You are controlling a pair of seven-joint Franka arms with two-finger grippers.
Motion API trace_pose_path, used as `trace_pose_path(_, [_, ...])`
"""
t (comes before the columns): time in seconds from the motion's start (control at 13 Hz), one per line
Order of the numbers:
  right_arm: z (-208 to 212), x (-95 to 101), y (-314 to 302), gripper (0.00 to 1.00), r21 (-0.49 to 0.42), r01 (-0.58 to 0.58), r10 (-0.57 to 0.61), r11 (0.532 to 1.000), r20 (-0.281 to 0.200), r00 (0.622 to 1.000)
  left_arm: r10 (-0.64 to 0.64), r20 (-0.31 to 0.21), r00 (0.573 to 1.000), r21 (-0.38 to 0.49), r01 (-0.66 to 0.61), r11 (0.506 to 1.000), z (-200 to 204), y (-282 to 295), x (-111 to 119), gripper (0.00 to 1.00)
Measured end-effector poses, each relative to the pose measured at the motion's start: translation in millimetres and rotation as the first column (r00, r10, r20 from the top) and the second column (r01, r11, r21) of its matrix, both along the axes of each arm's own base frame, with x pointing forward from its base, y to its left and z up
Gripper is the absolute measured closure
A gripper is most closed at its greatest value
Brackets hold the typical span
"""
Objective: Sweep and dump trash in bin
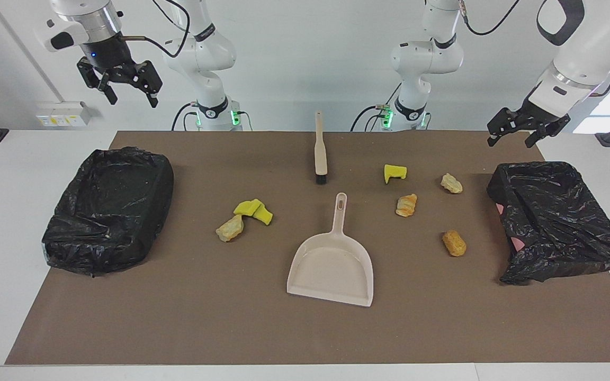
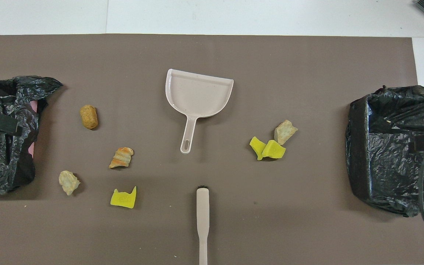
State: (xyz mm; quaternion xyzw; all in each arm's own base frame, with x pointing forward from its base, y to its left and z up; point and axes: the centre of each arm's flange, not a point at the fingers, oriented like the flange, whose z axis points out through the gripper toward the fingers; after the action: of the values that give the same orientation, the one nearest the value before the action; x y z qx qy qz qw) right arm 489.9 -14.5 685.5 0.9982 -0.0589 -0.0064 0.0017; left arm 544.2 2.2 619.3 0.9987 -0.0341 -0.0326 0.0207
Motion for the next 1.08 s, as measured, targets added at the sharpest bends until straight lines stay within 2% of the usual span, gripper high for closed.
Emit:
trace_pose_path(0.31, [-1.6,6.6,-0.2,0.0,-0.002,0.0,0.0,1.0,0.043,0.999,0.002,0.002,1.0,0.0,-0.002,1.0,0.9,1.1,0.0,0.0])
trace_pose_path(1.08, [-5.7,6.9,-8.5,0.0,-0.002,0.015,-0.015,1.0,0.038,0.999,-0.009,-0.024,1.0,-0.001,0.009,1.0,-10.4,-4.8,-2.2,0.0])
